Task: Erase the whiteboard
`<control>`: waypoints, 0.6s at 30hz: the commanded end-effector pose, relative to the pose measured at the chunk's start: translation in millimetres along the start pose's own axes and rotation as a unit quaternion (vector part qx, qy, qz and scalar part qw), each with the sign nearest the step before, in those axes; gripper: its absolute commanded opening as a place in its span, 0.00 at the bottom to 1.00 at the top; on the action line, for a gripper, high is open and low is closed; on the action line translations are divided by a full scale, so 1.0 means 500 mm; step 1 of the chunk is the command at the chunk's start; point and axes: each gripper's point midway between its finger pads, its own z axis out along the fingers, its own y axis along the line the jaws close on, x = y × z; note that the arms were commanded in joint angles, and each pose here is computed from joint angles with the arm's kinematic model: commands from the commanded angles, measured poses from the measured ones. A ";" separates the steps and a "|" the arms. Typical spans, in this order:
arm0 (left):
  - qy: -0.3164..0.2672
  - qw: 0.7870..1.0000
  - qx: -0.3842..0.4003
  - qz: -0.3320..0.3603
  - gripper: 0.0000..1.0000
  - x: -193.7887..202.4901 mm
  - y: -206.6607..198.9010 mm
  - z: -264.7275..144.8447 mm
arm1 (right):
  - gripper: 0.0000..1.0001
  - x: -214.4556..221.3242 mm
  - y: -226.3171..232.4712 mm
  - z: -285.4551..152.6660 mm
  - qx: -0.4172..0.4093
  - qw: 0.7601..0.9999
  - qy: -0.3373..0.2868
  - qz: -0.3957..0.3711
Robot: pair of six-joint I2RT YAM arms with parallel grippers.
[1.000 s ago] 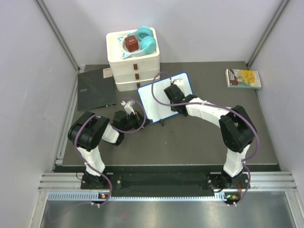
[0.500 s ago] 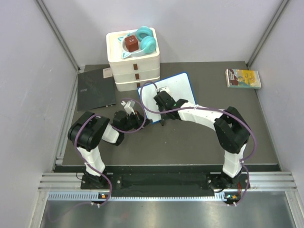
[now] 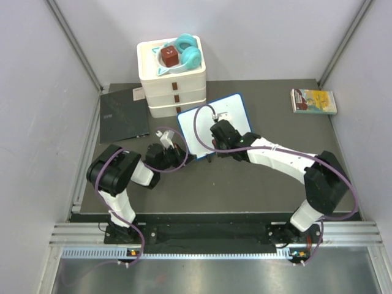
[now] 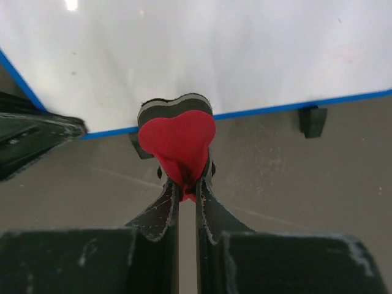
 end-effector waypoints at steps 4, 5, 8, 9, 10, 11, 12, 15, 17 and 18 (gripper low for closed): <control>0.052 0.986 -0.154 -0.030 0.00 0.094 0.135 -0.059 | 0.00 0.101 -0.071 -0.022 0.071 0.996 0.050 0.014; 0.051 0.986 -0.157 -0.034 0.00 0.094 0.135 -0.062 | 0.00 0.111 -0.072 -0.025 0.069 0.996 0.055 0.016; 0.046 0.985 -0.164 -0.038 0.00 0.096 0.137 -0.072 | 0.00 0.149 -0.085 -0.026 0.078 0.994 0.074 0.030; 0.046 0.985 -0.162 -0.037 0.00 0.096 0.135 -0.071 | 0.03 0.164 -0.091 -0.026 0.081 0.993 0.080 0.032; 0.047 0.985 -0.162 -0.037 0.00 0.096 0.136 -0.070 | 0.10 0.170 -0.092 -0.026 0.080 0.993 0.082 0.035; 0.048 0.985 -0.160 -0.036 0.00 0.096 0.135 -0.068 | 0.15 0.174 -0.088 -0.024 0.073 0.993 0.083 0.039; 0.051 0.985 -0.160 -0.038 0.00 0.098 0.136 -0.067 | 0.21 0.184 -0.089 -0.024 0.072 0.993 0.088 0.038; 0.054 0.985 -0.161 -0.039 0.08 0.099 0.138 -0.063 | 0.42 0.194 -0.092 -0.022 0.072 0.992 0.092 0.038; 0.054 0.985 -0.161 -0.037 0.16 0.099 0.137 -0.064 | 0.60 0.195 -0.091 -0.023 0.072 0.993 0.091 0.036; 0.053 0.985 -0.159 -0.036 0.29 0.098 0.135 -0.065 | 0.66 0.194 -0.092 -0.024 0.072 0.993 0.091 0.038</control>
